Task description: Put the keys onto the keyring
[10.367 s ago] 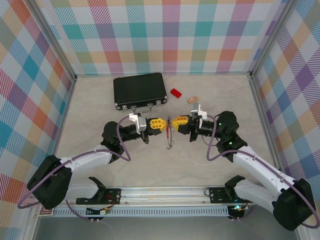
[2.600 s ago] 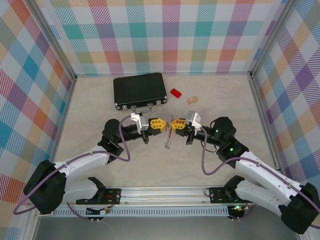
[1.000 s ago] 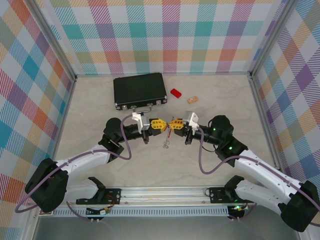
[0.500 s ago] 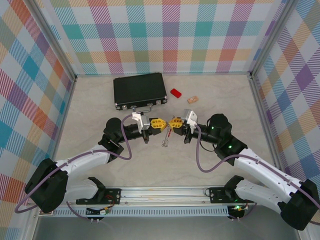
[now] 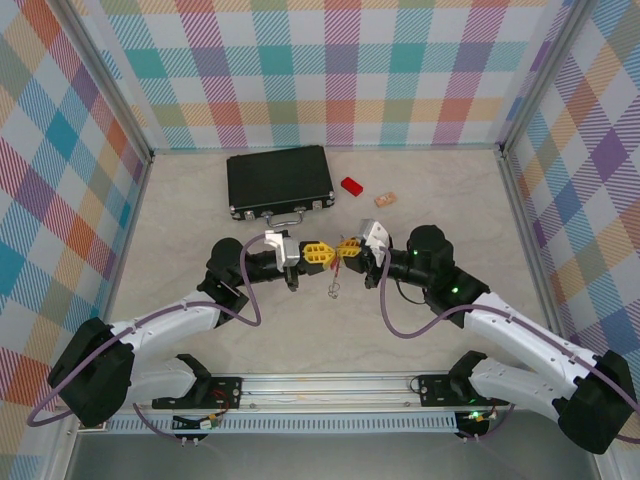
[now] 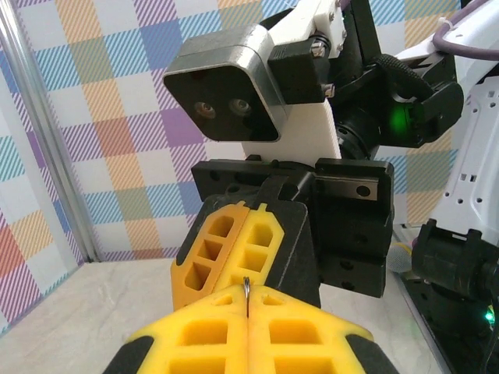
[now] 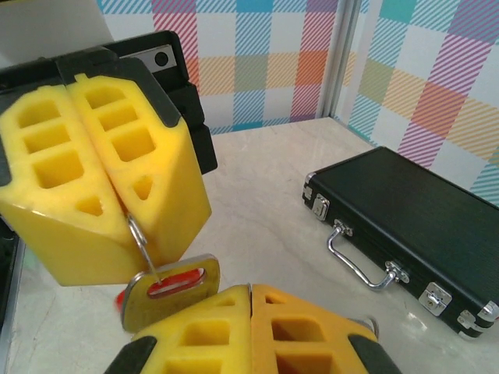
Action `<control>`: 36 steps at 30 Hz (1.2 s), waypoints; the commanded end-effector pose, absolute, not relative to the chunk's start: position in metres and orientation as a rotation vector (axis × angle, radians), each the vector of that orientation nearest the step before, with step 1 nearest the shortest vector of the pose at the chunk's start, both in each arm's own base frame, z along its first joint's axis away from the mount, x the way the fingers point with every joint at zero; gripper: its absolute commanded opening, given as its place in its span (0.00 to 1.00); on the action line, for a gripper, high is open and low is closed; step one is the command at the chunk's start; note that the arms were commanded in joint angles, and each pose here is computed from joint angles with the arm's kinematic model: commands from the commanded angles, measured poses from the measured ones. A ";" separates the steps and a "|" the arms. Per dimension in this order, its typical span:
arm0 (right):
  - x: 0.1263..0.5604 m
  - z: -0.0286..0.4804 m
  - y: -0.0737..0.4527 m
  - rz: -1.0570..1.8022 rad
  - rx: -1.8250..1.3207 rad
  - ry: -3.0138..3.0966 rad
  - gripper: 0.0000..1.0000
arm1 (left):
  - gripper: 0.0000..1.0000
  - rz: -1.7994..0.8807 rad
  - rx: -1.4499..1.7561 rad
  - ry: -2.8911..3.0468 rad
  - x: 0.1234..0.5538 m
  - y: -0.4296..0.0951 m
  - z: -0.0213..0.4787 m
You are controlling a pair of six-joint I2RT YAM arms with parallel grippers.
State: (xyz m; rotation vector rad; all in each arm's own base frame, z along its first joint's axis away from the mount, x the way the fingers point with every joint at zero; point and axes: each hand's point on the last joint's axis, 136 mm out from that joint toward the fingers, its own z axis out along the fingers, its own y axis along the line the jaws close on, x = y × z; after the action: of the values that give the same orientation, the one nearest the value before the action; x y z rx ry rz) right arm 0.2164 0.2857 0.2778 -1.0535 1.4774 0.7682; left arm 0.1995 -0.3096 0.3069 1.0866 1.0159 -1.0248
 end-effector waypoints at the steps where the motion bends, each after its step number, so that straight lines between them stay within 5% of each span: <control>1: 0.216 0.299 0.287 0.763 -1.039 1.421 0.00 | 0.00 -1.016 1.110 0.928 0.189 -0.309 0.322; 25: 0.214 0.316 0.268 0.743 -0.932 1.322 0.00 | 0.00 -0.816 0.997 1.097 0.224 -0.295 0.309; 36: 0.261 0.252 0.265 0.698 -0.835 1.747 0.00 | 0.00 -0.688 0.902 1.151 0.241 -0.279 0.305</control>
State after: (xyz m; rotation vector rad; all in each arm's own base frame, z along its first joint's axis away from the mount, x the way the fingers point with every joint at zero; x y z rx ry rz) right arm 0.2503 0.2673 0.2555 -0.8931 1.6520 0.6942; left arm 0.2410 -0.2882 0.2996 0.9385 1.1759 -0.7414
